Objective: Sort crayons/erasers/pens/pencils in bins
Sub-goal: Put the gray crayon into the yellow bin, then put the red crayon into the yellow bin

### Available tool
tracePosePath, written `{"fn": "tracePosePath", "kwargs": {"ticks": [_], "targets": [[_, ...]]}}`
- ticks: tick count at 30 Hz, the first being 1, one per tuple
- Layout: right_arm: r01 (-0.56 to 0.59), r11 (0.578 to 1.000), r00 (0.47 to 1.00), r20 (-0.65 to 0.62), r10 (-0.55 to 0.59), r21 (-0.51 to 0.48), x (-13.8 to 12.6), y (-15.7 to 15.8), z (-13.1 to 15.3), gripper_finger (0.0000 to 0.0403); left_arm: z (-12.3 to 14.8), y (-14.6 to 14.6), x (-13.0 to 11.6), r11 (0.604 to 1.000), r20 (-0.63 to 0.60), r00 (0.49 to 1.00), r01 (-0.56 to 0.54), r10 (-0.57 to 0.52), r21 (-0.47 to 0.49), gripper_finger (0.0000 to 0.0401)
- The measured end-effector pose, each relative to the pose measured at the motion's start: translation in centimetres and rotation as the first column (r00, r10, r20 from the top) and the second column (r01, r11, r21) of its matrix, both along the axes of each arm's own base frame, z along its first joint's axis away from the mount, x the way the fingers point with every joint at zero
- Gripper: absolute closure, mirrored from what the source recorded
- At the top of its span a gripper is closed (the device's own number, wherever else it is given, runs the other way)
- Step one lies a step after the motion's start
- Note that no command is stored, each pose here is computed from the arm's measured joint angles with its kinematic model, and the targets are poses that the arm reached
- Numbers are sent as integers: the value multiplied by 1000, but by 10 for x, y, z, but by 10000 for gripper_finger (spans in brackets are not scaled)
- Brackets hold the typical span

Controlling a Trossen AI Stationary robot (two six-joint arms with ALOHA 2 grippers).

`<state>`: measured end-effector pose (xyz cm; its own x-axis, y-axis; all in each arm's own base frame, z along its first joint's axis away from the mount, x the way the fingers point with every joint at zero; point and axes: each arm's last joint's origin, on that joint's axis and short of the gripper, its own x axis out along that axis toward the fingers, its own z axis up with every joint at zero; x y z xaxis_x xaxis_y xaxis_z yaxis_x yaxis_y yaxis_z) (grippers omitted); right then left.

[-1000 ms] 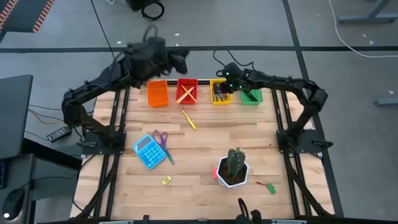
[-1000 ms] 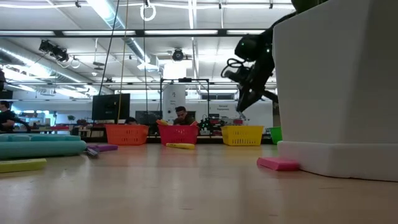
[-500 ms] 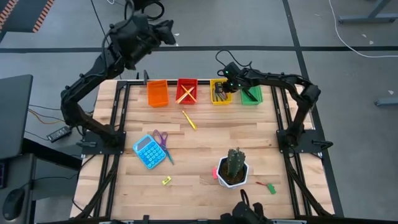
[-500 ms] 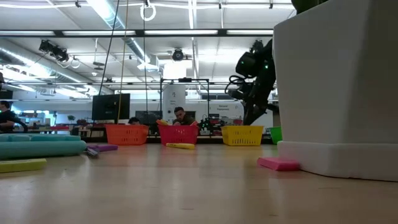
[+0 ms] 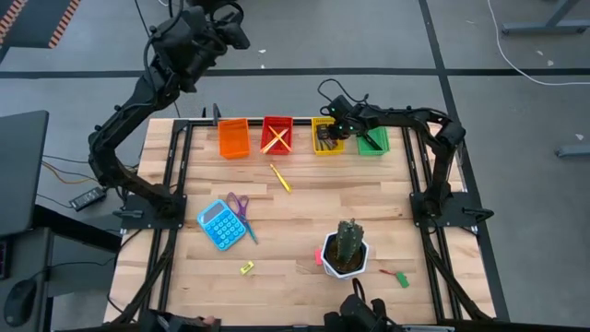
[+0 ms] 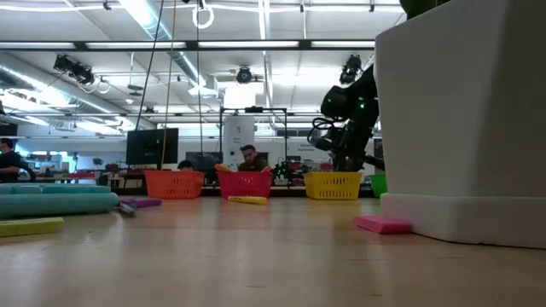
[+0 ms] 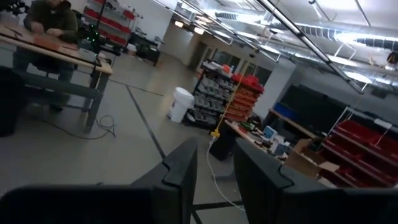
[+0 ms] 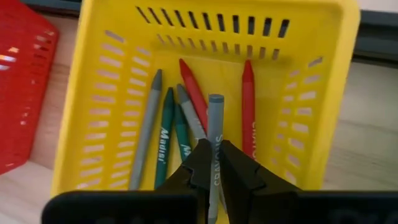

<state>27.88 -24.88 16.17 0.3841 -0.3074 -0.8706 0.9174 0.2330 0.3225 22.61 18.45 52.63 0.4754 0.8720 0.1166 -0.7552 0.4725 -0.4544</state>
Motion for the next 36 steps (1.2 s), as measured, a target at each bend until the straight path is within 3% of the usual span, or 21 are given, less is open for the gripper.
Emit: {"fn": "tracePosePath", "kwargs": {"ticks": [16, 22, 27, 30, 36], "targets": [[47, 999, 998, 32, -47, 7, -1, 1, 7, 330, 0, -1, 1, 999, -66, 998, -1, 3, 36, 291], [31, 999, 995, 98, -28, -31, -9, 12, 45, 329, 0, -6, 6, 998, -50, 997, 61, -59, 29, 289], [-55, 997, 993, 106, 61, -62, -28, 37, 90, 329, -1, -18, 15, 987, -49, 986, 161, -159, 24, 293], [-133, 991, 990, 36, 133, -19, -45, 61, 107, 329, -4, -27, 21, 976, -75, 974, 216, -215, 3, 293], [-244, 950, 959, -100, 266, 195, -80, 114, 127, 329, -13, -45, 32, 956, -147, 945, 285, -291, -66, 294]]}}
